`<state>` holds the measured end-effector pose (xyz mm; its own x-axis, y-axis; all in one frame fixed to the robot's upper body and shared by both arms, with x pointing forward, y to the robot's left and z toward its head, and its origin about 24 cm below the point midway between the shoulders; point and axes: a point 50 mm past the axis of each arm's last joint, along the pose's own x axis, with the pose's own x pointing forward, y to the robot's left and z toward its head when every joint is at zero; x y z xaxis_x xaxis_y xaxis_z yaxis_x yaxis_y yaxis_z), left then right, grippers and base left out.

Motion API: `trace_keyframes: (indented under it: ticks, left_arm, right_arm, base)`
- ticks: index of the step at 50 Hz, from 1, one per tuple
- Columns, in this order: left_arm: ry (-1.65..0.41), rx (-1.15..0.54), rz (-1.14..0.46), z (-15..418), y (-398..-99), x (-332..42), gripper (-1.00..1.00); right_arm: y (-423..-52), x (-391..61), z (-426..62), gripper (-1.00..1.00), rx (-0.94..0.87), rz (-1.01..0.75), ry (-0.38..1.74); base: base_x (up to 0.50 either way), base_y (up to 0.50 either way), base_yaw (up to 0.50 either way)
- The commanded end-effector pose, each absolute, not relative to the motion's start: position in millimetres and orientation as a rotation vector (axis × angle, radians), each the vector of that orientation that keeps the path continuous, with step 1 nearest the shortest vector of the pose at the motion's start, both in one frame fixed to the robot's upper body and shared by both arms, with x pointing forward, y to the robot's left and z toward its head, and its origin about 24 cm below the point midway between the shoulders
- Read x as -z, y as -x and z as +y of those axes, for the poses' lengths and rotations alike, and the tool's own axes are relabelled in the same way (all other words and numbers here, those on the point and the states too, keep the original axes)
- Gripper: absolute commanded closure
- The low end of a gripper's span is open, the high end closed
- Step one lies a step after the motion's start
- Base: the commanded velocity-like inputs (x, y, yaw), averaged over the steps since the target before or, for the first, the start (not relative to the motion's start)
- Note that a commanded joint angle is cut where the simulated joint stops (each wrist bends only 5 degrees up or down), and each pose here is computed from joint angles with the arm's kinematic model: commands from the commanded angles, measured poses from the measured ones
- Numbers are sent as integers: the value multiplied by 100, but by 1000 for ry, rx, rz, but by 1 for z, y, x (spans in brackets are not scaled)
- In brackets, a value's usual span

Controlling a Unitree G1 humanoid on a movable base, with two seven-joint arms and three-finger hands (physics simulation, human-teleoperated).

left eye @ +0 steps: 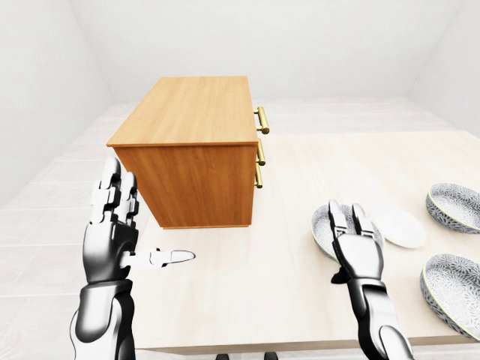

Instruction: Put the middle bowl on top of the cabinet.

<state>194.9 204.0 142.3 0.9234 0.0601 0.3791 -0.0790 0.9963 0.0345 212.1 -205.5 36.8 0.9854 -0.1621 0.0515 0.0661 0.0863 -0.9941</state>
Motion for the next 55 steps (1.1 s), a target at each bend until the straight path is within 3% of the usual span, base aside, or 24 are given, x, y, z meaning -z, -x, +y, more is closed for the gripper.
trace_keyframes:
  ticks: [1,55]
  left_arm:
    - [-47,-71,-380,204,-196,-141,-100]
    - [-49,-72,-390,205,-193,-143,-100]
  right_arm:
    - [-210,-33,-205,-100,167,82,1478]
    - [-204,-20,-204,-100,145,92,1481]
  base:
    - [0,0,0]
    - [0,0,0]
